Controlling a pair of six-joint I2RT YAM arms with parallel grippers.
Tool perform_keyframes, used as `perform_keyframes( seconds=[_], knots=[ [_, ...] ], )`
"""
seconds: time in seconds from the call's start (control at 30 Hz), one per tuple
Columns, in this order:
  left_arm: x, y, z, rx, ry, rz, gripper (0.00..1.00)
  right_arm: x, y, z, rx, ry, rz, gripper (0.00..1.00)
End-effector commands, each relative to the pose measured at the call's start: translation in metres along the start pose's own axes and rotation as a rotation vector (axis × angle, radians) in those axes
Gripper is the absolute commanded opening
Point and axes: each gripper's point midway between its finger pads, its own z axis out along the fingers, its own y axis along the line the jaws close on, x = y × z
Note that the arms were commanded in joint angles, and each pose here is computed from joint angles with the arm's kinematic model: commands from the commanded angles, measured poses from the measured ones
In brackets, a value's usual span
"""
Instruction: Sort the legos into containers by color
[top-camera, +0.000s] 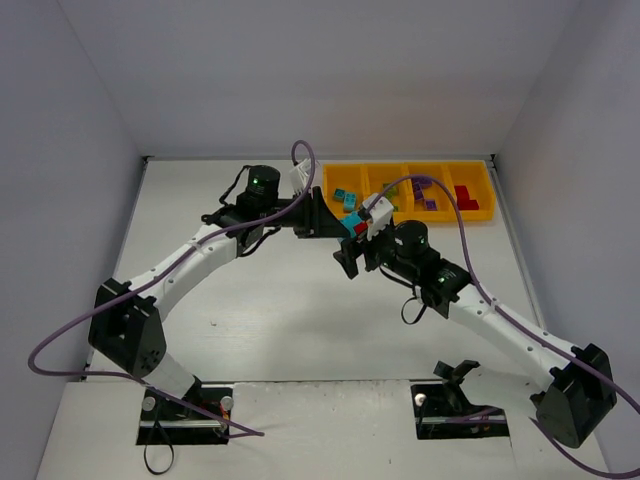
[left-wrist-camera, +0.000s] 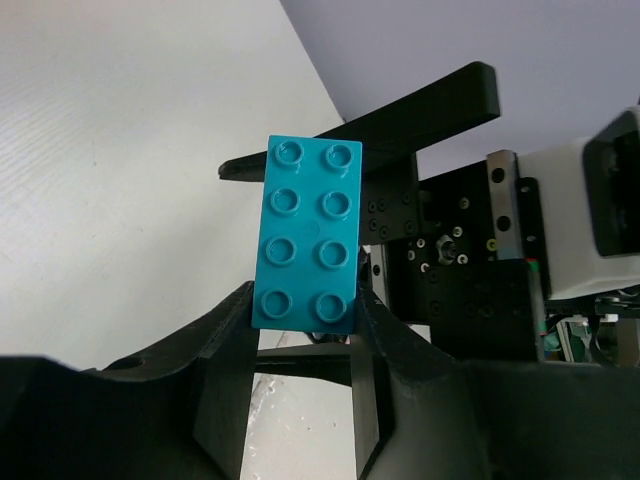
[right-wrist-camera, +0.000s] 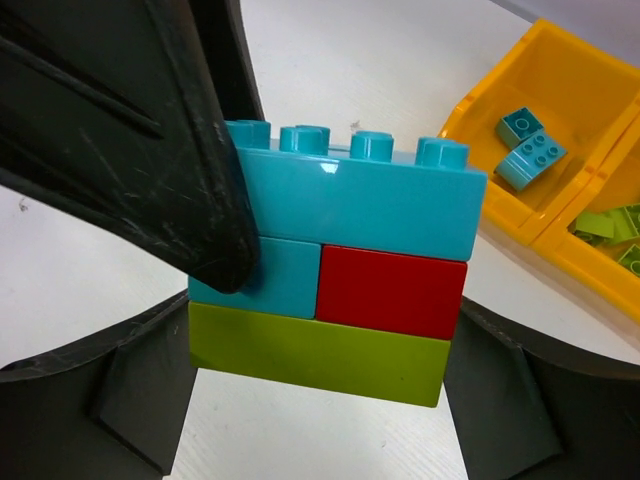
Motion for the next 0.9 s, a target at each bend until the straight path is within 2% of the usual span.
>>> perform_keyframes(
  seconds=[0.0, 0.53, 0.87],
  knots=[
    [-0.021, -0.043, -0.012, 0.103, -0.083, 0.109, 0.24, -0.047, -0.008, 0.001, 0.048, -0.132, 0.022, 0.86],
    [-0.018, -0.029, -0.006, 0.061, -0.092, 0.074, 0.24, -0.077, -0.025, -0.008, 0.140, -0.215, 0.013, 0.84],
    [-0.017, -0.030, -0.005, 0.064, -0.085, 0.078, 0.25, -0.079, -0.021, -0.007, 0.120, -0.218, 0.002, 0.73]
  ],
)
